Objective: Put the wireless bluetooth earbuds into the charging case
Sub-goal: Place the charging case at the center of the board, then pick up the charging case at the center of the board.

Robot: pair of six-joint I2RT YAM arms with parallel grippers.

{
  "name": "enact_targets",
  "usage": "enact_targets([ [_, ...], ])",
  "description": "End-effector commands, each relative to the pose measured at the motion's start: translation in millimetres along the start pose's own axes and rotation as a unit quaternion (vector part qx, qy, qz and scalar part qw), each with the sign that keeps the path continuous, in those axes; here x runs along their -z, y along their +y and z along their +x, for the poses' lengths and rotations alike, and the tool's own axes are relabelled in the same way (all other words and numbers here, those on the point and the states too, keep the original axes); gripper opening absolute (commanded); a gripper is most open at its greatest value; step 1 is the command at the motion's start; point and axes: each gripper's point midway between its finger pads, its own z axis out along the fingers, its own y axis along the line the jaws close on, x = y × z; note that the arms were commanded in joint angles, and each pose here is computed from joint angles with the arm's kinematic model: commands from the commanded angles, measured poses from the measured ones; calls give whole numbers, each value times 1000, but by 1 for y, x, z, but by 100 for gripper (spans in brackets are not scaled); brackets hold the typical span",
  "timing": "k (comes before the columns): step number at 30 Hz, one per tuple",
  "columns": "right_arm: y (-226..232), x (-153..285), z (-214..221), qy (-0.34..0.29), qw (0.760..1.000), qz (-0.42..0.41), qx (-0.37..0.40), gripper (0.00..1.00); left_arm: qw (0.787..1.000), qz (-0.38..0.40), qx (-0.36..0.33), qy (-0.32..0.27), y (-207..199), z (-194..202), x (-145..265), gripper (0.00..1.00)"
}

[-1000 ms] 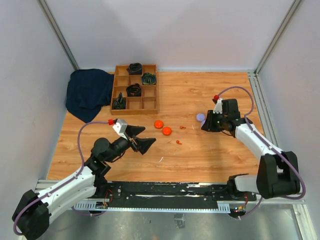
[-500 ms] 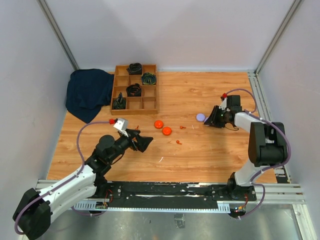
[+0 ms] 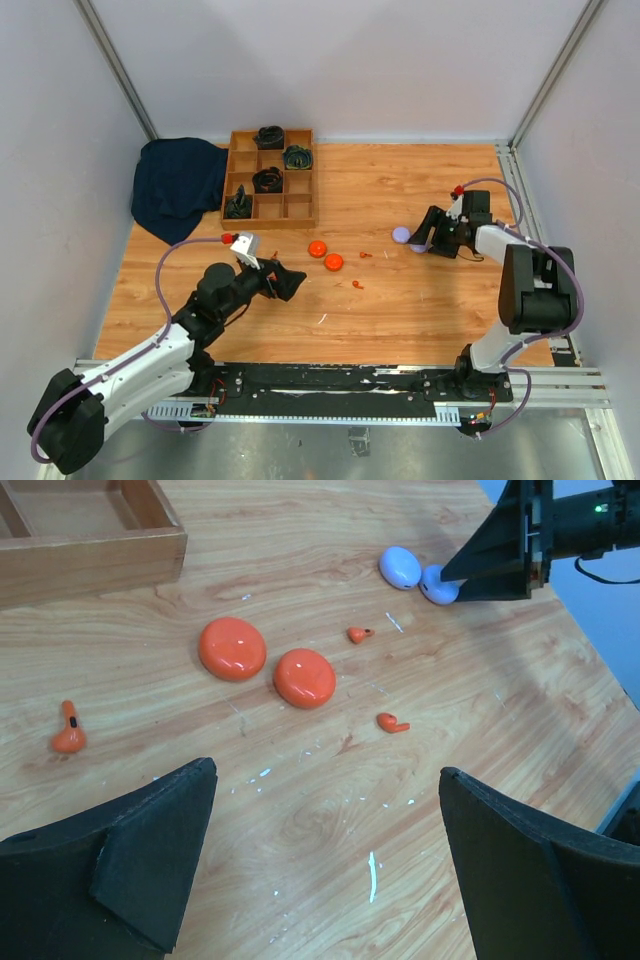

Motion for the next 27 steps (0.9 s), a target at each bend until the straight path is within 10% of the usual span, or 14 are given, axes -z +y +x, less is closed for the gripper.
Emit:
enact_targets([
  [1,-21,14,13,-3,999,48,4,76,1000,-7,6,-10,-4,-19,-6,99],
  [12,45,33,41,-37,983,45,173,96,996,-58,46,50,-1,-20,-16,99],
  [27,178,-13,92,-20,908,-49,416,97,978,-105,85,156,17,30,-34,96],
])
